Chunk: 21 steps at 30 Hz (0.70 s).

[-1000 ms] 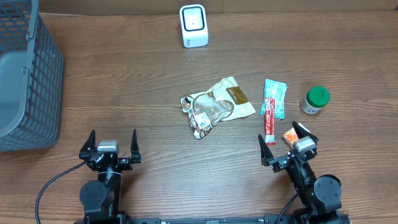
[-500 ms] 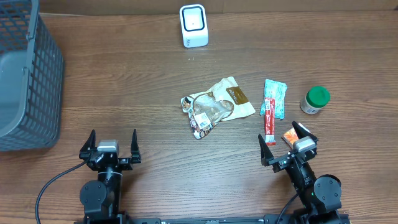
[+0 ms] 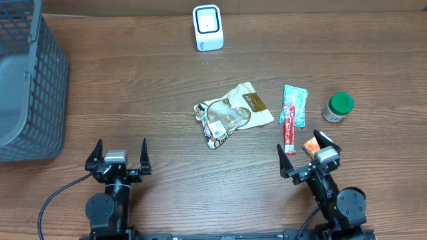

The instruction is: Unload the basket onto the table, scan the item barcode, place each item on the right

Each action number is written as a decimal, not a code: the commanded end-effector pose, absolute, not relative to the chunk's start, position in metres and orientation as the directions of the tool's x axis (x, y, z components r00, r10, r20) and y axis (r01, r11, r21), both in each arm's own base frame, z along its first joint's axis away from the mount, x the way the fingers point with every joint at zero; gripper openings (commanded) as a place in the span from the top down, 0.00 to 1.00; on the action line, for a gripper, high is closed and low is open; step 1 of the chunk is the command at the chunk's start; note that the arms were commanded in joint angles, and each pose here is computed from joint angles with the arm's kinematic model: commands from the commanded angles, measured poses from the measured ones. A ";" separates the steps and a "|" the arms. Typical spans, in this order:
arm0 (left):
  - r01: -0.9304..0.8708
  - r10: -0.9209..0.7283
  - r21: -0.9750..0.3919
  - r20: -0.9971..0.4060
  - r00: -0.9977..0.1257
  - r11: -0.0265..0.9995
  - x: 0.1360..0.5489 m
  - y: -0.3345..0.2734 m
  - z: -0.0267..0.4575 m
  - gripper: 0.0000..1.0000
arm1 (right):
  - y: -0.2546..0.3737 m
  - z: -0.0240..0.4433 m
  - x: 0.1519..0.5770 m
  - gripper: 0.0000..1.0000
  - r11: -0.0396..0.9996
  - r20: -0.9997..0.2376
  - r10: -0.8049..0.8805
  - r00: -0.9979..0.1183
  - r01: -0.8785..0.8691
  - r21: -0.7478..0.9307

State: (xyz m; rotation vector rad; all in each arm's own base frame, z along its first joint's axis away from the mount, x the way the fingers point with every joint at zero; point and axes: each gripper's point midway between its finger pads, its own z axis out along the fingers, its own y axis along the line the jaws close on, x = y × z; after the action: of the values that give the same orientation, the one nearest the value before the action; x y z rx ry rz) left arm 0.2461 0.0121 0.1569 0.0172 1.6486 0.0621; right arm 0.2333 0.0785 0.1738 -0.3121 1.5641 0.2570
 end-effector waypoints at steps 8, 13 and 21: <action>-0.015 0.065 0.066 -0.995 -0.072 0.998 0.246 0.010 0.157 0.00 | 0.079 0.172 0.233 0.00 0.935 -1.000 -0.029 -0.006 -0.353 -0.025; -0.015 0.065 0.066 -0.995 -0.072 0.998 0.246 0.010 0.157 0.00 | 0.078 0.172 0.234 0.00 0.936 -1.000 -0.030 -0.006 -0.350 -0.026; -0.015 0.065 0.066 -0.995 -0.072 0.998 0.246 0.010 0.157 0.00 | 0.071 0.172 0.236 0.00 0.947 -1.000 -0.029 -0.007 -0.321 -0.026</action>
State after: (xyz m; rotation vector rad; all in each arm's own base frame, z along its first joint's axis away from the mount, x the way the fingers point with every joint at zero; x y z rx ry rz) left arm 0.2461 0.0121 0.1569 0.0172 1.6486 0.0621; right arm 0.2347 0.0742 0.1738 -0.2976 1.5663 0.2428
